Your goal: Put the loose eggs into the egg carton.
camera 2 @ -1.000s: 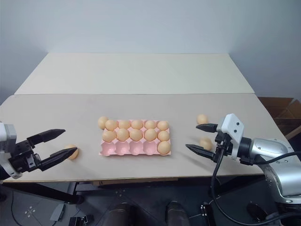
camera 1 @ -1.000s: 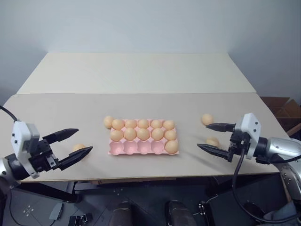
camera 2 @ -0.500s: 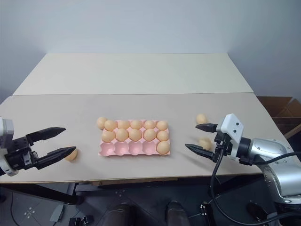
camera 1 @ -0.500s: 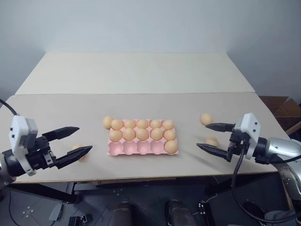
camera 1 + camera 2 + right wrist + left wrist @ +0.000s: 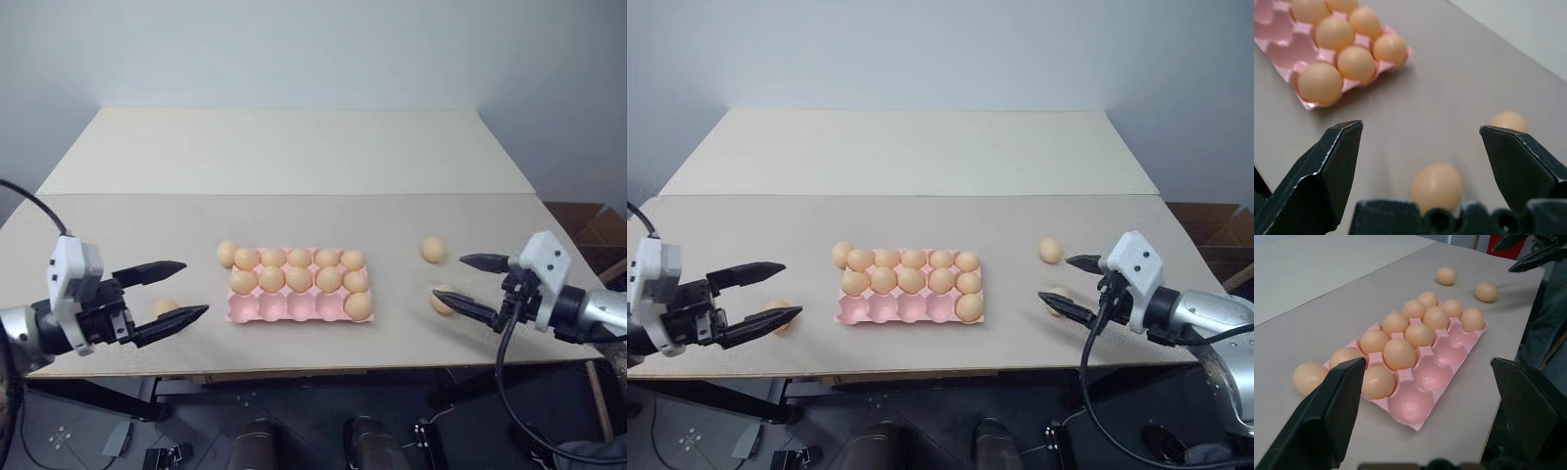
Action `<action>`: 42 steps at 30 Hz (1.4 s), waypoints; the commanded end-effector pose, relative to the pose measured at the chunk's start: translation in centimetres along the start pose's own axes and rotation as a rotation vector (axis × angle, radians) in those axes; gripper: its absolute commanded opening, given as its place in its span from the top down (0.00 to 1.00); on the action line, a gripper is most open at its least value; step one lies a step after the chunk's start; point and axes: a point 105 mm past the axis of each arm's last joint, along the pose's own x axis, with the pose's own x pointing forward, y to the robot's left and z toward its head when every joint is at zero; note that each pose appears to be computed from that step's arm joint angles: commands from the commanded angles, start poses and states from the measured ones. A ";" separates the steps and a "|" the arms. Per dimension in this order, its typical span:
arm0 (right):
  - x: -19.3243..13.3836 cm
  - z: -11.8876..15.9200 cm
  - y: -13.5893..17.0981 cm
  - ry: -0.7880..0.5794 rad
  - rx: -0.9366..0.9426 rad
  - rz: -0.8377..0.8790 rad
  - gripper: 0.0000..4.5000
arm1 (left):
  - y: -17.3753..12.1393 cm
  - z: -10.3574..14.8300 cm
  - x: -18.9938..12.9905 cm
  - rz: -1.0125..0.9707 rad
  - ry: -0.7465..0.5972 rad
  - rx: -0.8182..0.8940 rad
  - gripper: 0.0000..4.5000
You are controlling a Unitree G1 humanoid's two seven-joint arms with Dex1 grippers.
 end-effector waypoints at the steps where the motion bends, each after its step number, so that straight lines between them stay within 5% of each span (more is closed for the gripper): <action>1: 1.1 -1.1 -0.2 0.085 0.049 -0.074 0.00 | 0.0 0.6 0.3 -0.034 -0.004 0.046 0.01; 9: 3.8 -4.5 -1.5 0.228 0.181 -0.227 0.00 | 0.3 0.7 0.6 -0.050 -0.004 0.055 0.01; 13: 4.5 -5.2 -1.5 0.236 0.220 -0.254 0.22 | 0.1 0.5 0.6 -0.062 0.015 0.057 0.00; 17: 4.8 -3.5 -1.9 0.182 0.207 -0.264 0.51 | 0.7 0.9 0.7 -0.043 -0.001 0.072 0.00; 19: 4.8 -2.1 -1.9 0.151 0.179 -0.263 0.58 | 0.7 0.8 0.7 -0.045 -0.001 0.076 0.00; 28: 7.4 5.8 6.9 -0.080 0.017 0.090 0.58 | 0.2 0.4 0.4 -0.043 0.002 0.060 0.00; 36: 10.4 5.6 11.1 -0.054 -0.033 0.218 0.58 | 0.1 0.4 0.4 -0.034 -0.001 0.058 0.00; 42: 11.5 6.3 11.8 -0.058 -0.048 0.240 0.14 | 0.0 0.5 0.1 -0.027 0.007 0.058 0.00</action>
